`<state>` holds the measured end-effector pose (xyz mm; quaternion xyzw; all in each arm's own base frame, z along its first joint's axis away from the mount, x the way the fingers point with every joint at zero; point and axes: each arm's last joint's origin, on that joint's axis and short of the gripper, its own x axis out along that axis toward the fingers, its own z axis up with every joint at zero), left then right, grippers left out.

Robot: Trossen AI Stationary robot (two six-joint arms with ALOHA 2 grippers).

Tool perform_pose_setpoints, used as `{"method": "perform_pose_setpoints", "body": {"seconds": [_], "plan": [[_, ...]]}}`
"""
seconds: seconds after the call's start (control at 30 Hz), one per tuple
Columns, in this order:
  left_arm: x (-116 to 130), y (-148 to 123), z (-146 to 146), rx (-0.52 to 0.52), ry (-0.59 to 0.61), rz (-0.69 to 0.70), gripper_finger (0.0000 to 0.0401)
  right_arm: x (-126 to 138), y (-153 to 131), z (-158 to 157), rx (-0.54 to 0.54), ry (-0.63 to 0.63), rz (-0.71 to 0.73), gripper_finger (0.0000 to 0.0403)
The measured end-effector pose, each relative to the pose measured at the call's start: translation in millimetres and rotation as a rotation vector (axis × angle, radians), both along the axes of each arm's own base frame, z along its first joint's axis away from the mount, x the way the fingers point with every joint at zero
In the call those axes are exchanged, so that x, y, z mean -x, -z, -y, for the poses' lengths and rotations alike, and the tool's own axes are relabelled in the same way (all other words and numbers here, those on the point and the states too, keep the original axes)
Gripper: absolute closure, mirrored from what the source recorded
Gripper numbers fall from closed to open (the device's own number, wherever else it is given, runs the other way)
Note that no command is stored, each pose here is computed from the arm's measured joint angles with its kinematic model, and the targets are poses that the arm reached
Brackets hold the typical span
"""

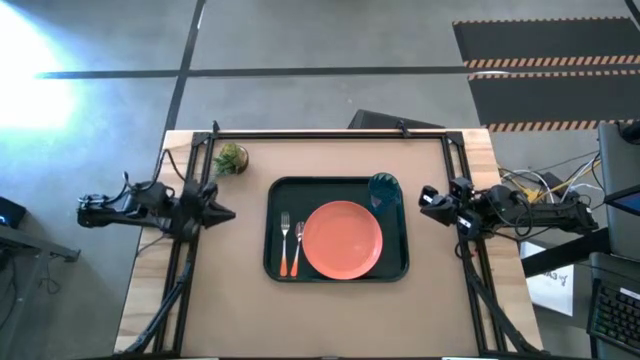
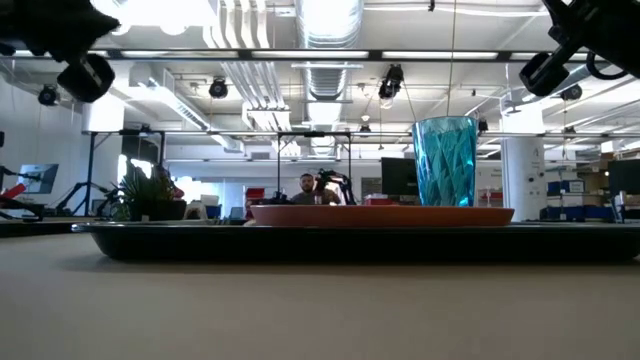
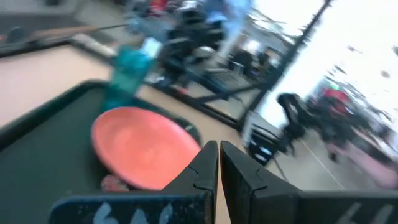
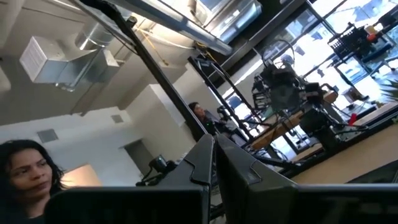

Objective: Pick and place plate/cup/fork/spoon on tray
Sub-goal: Return to Home Position

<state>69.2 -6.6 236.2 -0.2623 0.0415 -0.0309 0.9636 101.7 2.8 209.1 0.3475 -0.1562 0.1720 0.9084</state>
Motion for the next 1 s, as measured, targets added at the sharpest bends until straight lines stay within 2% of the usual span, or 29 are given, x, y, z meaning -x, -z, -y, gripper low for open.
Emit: {"method": "perform_pose_setpoints", "body": {"seconds": [0.13, 0.23, 0.33, 0.4, 0.57, 0.73, 0.87, 1.0], "plan": [[2, -12, 4, -0.153, 0.132, 0.148, 0.0401, 0, 0, 0, -0.005, -0.003, -0.003, 0.0394], [5, -17, 4, -0.288, 0.157, 0.238, 0.0401, 0, 0, 0, -0.005, -0.002, -0.003, 0.0394], [5, -13, 4, -0.360, 0.156, 0.235, 0.0401, 0, 0, 0, 0.013, 0.006, 0.002, 0.0394], [2, -7, 4, -0.395, 0.152, 0.226, 0.0401, 0, 0, 0, 0.027, 0.012, 0.005, 0.0394], [-14, 24, 3, -0.420, 0.029, 0.200, 0.0401, 0, 0, 0, 0.027, 0.013, 0.005, 0.0394], [-26, 52, 4, -0.420, -0.001, 0.294, 0.0401, 0, 0, 0, 0.028, 0.013, 0.005, 0.0394], [-25, 49, 4, -0.477, -0.002, 0.325, 0.0401, 0, 0, 0, 0.029, 0.013, 0.005, 0.0394], [-24, 48, 7, -0.559, 0.090, 0.377, 0.0401, 0, 0, 0, 0.034, 0.010, 0.006, 0.0394]]}}
